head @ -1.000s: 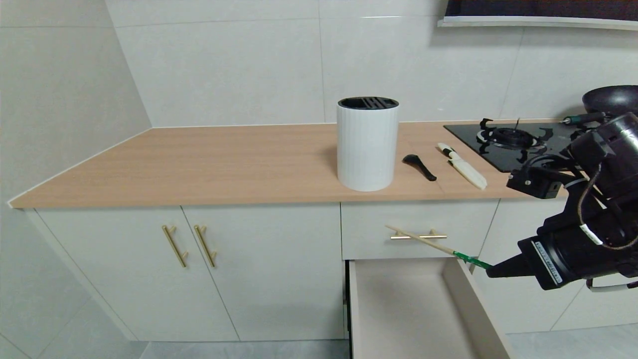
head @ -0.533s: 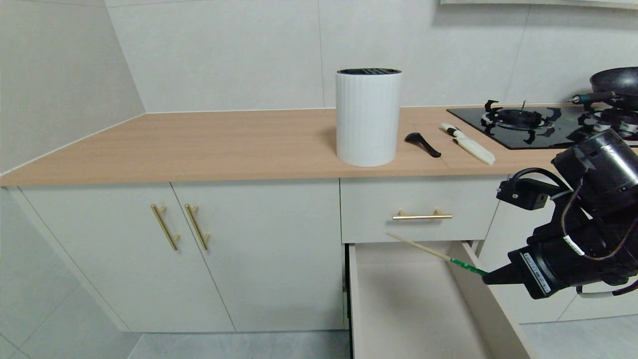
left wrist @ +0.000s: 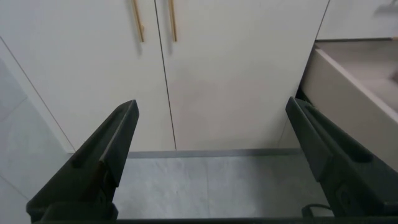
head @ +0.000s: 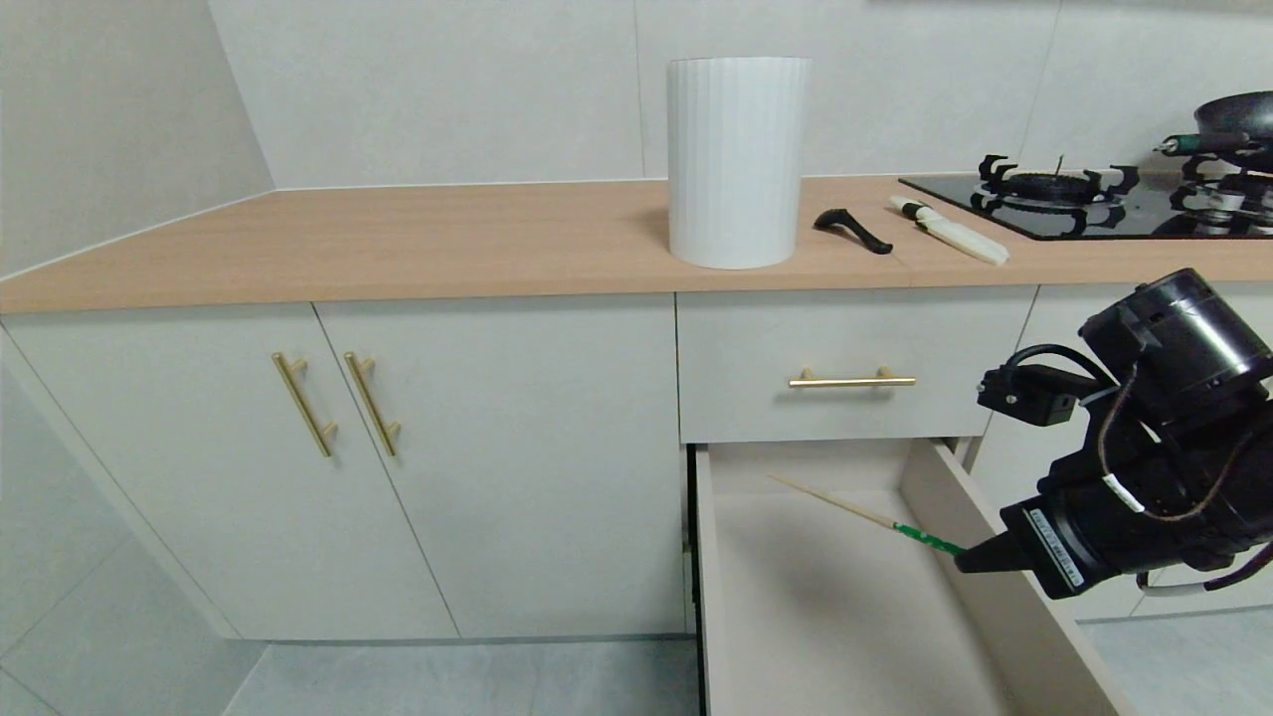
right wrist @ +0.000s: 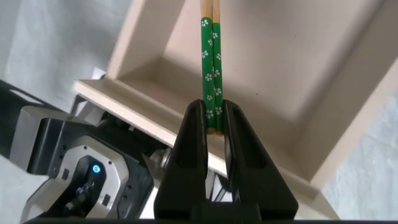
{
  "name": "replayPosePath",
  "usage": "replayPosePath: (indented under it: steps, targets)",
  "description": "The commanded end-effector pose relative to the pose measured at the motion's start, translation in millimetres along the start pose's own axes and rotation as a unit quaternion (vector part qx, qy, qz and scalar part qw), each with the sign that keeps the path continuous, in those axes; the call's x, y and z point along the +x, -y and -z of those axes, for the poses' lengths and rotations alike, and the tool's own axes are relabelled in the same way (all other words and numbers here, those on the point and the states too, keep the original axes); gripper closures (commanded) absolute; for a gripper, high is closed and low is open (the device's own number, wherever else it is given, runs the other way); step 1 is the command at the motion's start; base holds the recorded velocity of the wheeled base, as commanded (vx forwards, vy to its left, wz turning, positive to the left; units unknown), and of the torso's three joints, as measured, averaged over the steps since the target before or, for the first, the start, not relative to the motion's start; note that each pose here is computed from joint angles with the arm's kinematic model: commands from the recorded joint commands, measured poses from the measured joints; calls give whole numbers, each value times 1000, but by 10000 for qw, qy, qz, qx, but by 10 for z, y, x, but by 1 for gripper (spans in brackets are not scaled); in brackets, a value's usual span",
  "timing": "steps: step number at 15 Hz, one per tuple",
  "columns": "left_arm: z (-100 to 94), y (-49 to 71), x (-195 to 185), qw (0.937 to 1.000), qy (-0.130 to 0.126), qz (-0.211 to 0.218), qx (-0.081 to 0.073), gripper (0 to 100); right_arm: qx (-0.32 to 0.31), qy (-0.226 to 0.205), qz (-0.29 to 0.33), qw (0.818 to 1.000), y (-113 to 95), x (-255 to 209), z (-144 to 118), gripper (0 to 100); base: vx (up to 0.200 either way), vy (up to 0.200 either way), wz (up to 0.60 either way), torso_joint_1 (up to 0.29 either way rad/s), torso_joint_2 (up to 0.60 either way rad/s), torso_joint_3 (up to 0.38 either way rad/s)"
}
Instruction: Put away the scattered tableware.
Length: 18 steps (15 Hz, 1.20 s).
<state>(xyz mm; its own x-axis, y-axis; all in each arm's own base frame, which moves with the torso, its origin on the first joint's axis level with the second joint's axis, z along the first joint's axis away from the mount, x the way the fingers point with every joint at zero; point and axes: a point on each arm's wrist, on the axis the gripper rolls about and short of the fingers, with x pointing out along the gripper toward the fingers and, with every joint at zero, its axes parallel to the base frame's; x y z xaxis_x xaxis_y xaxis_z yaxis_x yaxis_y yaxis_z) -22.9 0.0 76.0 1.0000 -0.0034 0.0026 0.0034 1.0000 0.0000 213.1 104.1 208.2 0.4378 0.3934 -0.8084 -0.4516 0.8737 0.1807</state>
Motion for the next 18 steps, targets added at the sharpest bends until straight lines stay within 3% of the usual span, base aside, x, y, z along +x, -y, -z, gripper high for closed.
replayPosePath:
  steps: [1, 5, 8, 12, 18]
  targets:
    - [-5, 0, 0, 10000, 3, -2, 0, 0, 3, -29, -2, 10000, 4, 29, 6, 100, 0, 0, 0, -32, 173, 124]
    - [-5, 0, 0, 10000, 3, -2, 0, 0, -111, 47, -67, 9999, -38, 163, -1, 100, 0, 0, 0, -7, 26, 13]
    - [-5, 0, 0, 10000, 3, -2, 0, 0, -55, -144, 398, 9991, 30, 578, -67, 100, 0, 0, 0, 0, 0, 0]
    - [-1, 0, 1, 10000, -5, -2, 0, 0, 924, -258, 587, 9937, 148, 1399, -231, 100, 0, 0, 0, 0, 0, 0]
    - [-5, 0, 0, 10000, 3, -2, 0, 0, 1202, -254, 725, 9898, 199, 2152, -203, 100, 0, 0, 0, 0, 0, 0]
